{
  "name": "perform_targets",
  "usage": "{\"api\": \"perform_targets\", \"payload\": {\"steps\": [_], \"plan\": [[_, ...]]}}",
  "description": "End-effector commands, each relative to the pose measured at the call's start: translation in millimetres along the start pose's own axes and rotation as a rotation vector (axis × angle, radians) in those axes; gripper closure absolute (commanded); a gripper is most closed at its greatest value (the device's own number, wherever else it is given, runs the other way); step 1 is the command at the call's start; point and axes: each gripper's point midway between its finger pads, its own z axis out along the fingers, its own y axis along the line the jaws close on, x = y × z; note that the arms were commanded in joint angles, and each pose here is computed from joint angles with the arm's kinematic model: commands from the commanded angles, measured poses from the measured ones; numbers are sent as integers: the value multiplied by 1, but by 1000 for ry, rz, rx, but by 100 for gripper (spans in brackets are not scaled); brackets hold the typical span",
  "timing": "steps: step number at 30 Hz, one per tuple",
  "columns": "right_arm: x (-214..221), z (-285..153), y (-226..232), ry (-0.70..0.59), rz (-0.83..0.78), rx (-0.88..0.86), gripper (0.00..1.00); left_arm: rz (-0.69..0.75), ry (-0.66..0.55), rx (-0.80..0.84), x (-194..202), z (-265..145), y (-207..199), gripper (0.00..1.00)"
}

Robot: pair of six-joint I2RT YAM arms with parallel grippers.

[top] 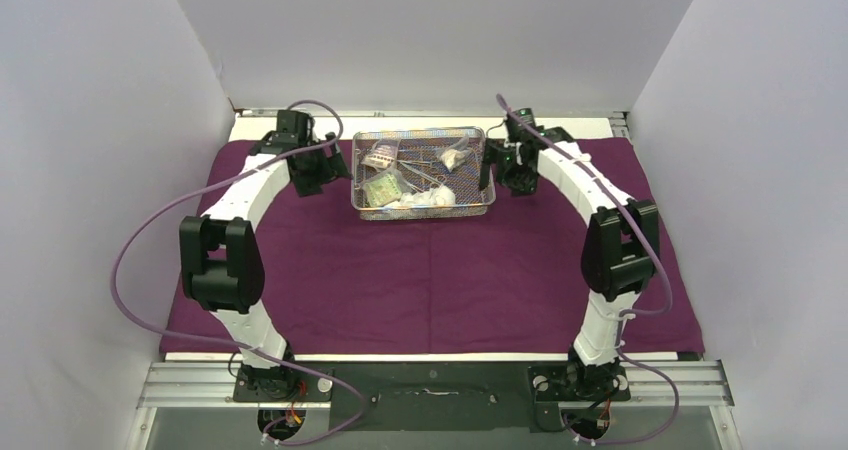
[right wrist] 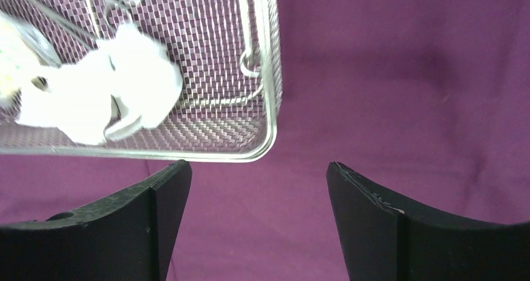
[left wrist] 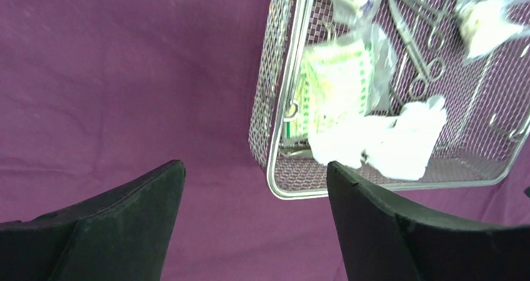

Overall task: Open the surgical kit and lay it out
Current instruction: Move the container from the surgical kit.

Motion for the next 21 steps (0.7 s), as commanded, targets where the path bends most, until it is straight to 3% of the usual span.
{"api": "perform_targets", "payload": {"steps": [1,8,13,21], "plan": [[19,-1,13,5,29,36,26,-26,18,-13,17,11,-2,21],[15,13,9,-56,57,165,31,-13,53,-28,38,19,-8,27],[22,24,4,-46,88,214,34,-54,58,-91,50,28,0,37],[27,35,10,-30,83,181,46,-67,77,-123,60,45,2,50]]}}
